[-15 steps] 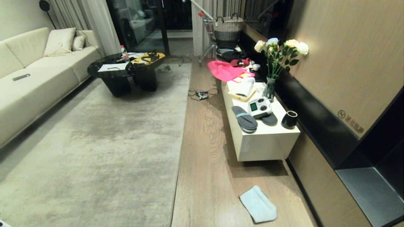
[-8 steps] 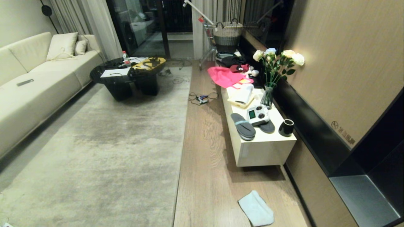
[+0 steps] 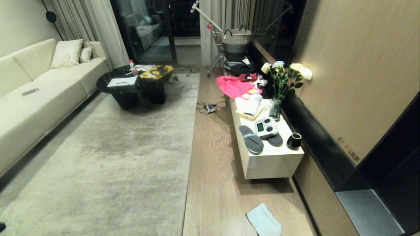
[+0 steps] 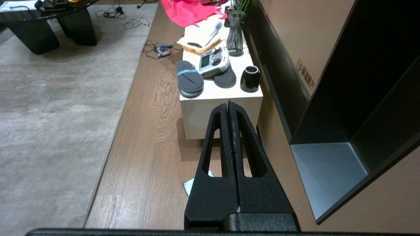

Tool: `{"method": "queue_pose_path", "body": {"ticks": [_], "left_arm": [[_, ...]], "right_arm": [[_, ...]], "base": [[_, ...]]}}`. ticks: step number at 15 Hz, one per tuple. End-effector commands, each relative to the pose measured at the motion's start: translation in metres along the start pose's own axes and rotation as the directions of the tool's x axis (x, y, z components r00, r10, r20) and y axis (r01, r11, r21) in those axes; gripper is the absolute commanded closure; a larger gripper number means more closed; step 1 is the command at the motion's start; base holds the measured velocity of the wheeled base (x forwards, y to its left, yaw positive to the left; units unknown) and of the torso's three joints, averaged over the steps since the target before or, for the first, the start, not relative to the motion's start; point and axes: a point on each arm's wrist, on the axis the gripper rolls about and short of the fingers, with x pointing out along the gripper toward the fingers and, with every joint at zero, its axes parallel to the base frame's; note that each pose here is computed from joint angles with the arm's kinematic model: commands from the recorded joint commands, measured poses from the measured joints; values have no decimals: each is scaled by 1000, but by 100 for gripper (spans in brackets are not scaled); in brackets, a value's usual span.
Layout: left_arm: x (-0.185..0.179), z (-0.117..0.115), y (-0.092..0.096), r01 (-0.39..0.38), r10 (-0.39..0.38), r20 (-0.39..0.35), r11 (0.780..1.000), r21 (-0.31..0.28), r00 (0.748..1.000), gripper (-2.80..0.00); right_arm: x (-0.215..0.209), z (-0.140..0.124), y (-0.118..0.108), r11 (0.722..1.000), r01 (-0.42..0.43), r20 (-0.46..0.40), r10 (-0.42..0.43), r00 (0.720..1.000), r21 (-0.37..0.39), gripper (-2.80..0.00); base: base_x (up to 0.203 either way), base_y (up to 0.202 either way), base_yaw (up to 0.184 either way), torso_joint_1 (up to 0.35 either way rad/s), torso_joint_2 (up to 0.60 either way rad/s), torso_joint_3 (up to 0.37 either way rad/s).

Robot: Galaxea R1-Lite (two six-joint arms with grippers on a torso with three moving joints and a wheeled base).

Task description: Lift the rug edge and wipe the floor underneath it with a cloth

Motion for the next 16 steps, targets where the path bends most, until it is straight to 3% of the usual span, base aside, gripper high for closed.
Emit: {"method": "queue_pose_path", "body": {"ticks": [1,16], "left_arm": [[0,0,0,0,0,0,1000,-1,1000,0],[0,0,0,0,0,0,1000,-1,1000,0]], "right_arm": [[0,0,0,1000,-1,-1,1,1000,-4,0],[0,0,0,1000,-1,-1,1,1000,8,0]], "base": [[0,0,0,167,-445,-260],[0,0,0,152,-346,-200]]}}
